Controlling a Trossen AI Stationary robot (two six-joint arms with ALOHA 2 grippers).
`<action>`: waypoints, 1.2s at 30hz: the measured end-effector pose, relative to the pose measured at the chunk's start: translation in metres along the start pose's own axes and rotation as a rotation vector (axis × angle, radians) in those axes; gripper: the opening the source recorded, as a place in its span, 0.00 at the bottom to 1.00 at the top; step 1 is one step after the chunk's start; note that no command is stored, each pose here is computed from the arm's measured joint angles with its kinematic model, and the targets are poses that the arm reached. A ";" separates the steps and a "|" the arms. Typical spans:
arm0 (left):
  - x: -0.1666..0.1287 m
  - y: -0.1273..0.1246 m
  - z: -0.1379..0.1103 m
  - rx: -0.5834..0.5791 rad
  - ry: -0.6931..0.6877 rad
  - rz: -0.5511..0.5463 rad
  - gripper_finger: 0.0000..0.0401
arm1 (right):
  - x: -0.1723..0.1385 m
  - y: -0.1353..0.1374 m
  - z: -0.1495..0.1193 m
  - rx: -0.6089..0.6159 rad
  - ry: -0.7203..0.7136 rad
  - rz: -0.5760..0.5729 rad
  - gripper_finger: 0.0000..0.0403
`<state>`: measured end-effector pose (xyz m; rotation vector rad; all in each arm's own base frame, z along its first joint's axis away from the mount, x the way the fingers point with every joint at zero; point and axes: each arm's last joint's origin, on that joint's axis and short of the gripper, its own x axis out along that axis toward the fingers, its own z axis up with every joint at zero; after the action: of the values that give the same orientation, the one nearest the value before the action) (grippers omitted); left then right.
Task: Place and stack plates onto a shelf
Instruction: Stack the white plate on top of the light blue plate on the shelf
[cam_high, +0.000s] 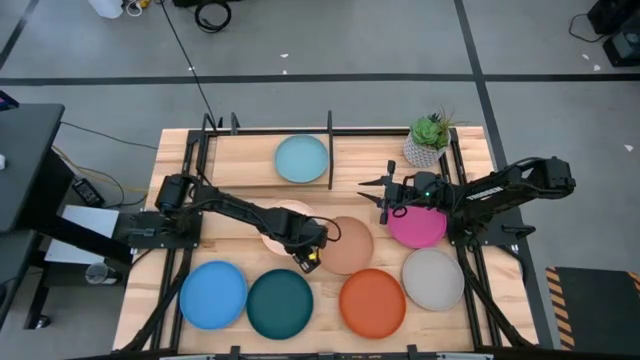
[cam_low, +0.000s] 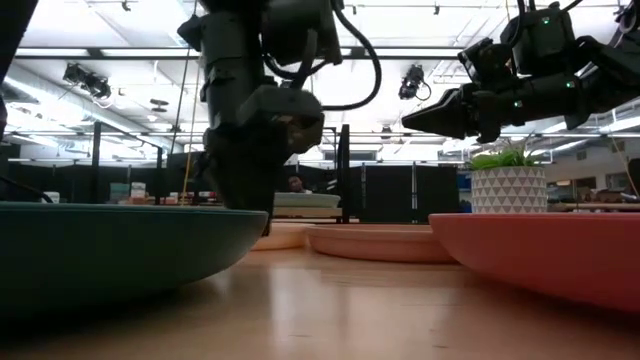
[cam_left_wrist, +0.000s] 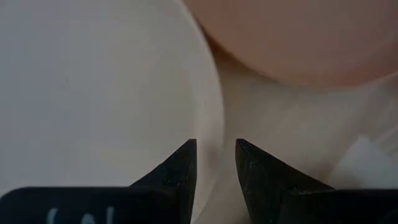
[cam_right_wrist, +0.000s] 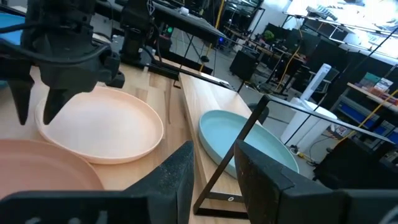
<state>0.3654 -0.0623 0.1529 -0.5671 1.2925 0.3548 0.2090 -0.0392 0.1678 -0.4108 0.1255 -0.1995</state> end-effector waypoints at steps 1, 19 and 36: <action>0.000 0.000 0.000 0.004 0.001 0.002 0.29 | 0.000 0.000 0.000 0.000 0.000 0.000 0.30; 0.004 0.003 -0.003 0.088 0.028 0.041 0.04 | 0.000 0.001 -0.002 0.006 0.018 0.015 0.30; -0.129 -0.029 0.042 0.159 0.092 -0.018 0.04 | 0.000 0.001 -0.002 0.018 0.019 0.016 0.30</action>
<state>0.3825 -0.0528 0.2903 -0.4645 1.3896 0.2107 0.2088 -0.0391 0.1655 -0.3900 0.1453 -0.1889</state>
